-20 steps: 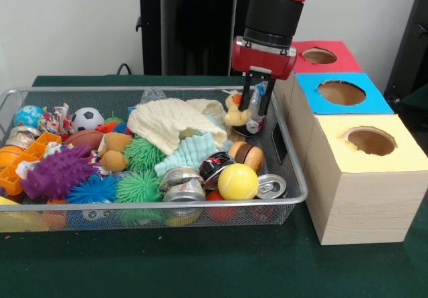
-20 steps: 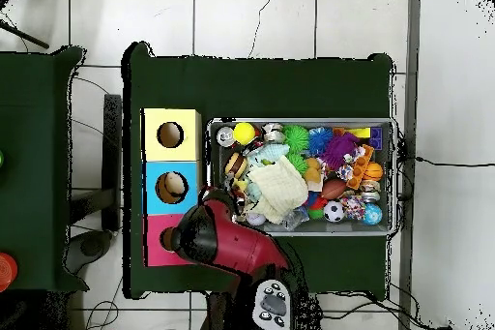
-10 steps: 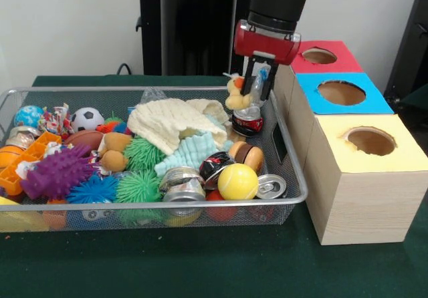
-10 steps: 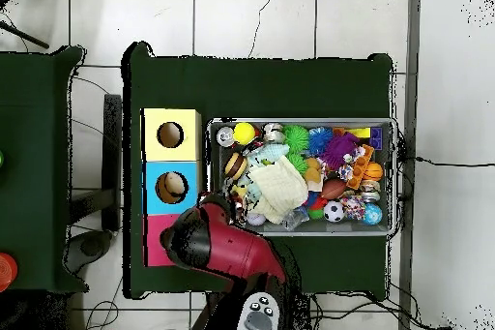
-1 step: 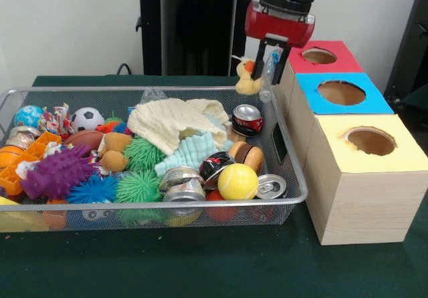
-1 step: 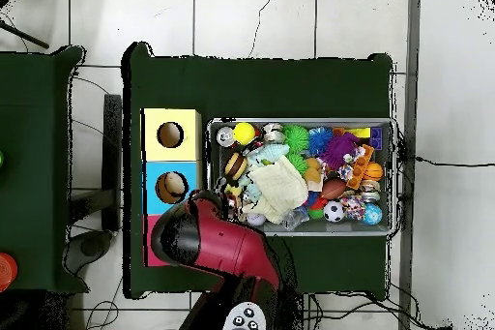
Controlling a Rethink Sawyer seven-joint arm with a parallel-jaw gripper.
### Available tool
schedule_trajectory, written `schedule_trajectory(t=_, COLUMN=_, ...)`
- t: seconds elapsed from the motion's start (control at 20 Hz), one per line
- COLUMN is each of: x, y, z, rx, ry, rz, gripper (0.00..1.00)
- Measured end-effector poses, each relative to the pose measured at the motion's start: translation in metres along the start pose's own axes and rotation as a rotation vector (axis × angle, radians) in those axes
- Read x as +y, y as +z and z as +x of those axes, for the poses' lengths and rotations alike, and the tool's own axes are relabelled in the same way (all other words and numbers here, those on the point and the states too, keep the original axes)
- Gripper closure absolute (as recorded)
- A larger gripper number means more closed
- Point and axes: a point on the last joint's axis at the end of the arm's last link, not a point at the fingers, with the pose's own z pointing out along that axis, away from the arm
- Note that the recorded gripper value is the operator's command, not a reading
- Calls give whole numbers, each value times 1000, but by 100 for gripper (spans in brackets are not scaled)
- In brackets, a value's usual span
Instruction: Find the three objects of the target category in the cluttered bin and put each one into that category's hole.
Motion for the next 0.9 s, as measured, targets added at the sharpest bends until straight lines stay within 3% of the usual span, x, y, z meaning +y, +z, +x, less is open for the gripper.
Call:
schedule_trajectory(t=0.3, x=-3, y=-11, z=-17, rx=-37, ry=7, rz=-3, gripper=100)
schedule_trajectory(t=0.9, x=-12, y=-21, z=-28, rx=-62, ry=25, rz=-5, gripper=100)
